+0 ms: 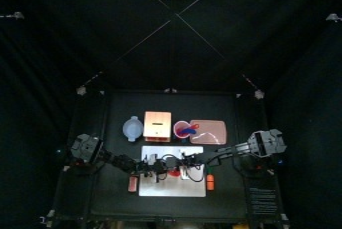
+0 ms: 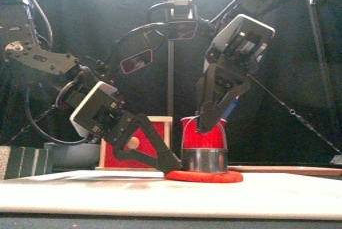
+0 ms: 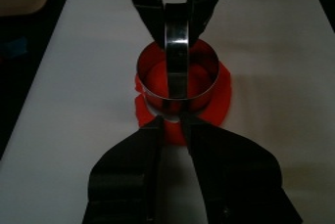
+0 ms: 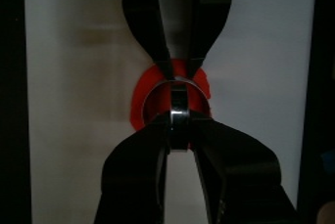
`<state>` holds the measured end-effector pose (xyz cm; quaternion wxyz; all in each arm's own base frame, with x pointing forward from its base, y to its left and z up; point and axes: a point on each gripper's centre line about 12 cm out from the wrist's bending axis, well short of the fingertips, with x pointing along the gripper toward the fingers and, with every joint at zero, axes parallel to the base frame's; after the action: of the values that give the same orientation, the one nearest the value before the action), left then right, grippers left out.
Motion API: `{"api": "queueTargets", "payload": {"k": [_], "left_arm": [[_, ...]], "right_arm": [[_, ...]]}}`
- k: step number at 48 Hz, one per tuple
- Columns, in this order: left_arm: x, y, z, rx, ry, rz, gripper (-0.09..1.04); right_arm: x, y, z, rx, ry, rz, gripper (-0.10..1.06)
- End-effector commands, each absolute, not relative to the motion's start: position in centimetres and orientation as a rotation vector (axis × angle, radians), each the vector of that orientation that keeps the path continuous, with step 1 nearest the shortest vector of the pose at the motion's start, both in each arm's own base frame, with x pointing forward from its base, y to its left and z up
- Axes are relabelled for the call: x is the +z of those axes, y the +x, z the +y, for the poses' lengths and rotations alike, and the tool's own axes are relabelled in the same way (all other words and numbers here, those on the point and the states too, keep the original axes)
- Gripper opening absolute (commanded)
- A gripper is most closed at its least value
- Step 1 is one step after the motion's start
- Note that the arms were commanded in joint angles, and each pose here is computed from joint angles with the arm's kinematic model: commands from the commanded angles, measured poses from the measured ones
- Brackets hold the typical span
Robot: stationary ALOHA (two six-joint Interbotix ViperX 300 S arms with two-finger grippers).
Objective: Get the cutter from the drawer then cut the dough then place the extra dough in the bowl
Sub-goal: Place the extra dough in the bowl
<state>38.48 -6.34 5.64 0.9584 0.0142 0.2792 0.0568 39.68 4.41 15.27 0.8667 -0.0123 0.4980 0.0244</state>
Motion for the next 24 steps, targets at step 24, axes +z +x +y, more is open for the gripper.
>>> {"api": "queueTargets", "payload": {"k": [24], "left_arm": [[5.5,38.5,-6.0,0.125,0.019,0.578,0.66]], "right_arm": [[22.0,39.4,3.8,0.052,-0.074,0.862,0.48]]}}
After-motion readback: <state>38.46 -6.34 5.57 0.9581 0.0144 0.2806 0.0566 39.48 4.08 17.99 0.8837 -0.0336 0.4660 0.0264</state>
